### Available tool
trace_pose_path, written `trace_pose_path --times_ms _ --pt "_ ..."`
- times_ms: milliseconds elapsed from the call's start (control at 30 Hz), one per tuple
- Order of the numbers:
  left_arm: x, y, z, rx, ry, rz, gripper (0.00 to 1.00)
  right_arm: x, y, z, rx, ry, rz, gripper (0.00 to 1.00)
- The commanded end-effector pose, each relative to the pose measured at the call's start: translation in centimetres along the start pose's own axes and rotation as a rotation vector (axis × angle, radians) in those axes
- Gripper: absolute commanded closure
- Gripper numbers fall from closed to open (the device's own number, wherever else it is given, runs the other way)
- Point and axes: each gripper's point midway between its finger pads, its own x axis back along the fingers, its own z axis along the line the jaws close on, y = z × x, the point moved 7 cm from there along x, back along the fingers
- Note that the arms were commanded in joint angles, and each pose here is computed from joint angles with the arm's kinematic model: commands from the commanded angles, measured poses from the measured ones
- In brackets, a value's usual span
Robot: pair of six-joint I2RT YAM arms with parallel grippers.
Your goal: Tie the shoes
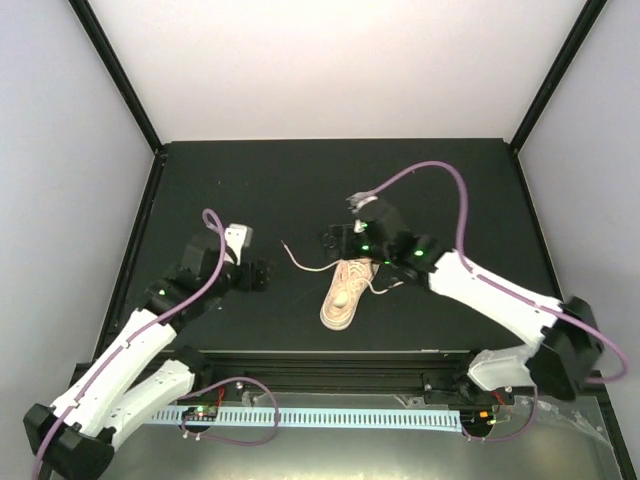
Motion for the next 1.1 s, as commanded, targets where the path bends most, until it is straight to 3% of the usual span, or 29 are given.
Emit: trace_pose_path --times_ms 0,167,400,633,1067 --pt "-0.9 -2.4 -2.9 0.165 -0.115 0.072 0.06 3.9 0.7 -5.8 -0.049 -0.179 -0.106 0.02" --pt "-3.6 -3.3 -7.5 0.139 -0.242 0.127 0.08 6.3 -1.2 -11.0 -0.151 -0.211 -0.102 0.0" --pt "-8.5 -4.3 -11.2 0.08 -0.29 0.3 0.2 8.6 -4.1 -12.2 -0.143 -0.21 -0.072 0.0" --pt "-11.5 -4.1 -12.6 0.045 -0.282 0.36 0.28 9.5 -6.7 -13.3 -0.168 -0.216 -0.088 0.0" --pt "-14.1 -5.8 -13.1 0.05 -0.268 0.464 0.37 9.6 -6.9 -14.4 -0.203 -0.304 -0.116 0.0"
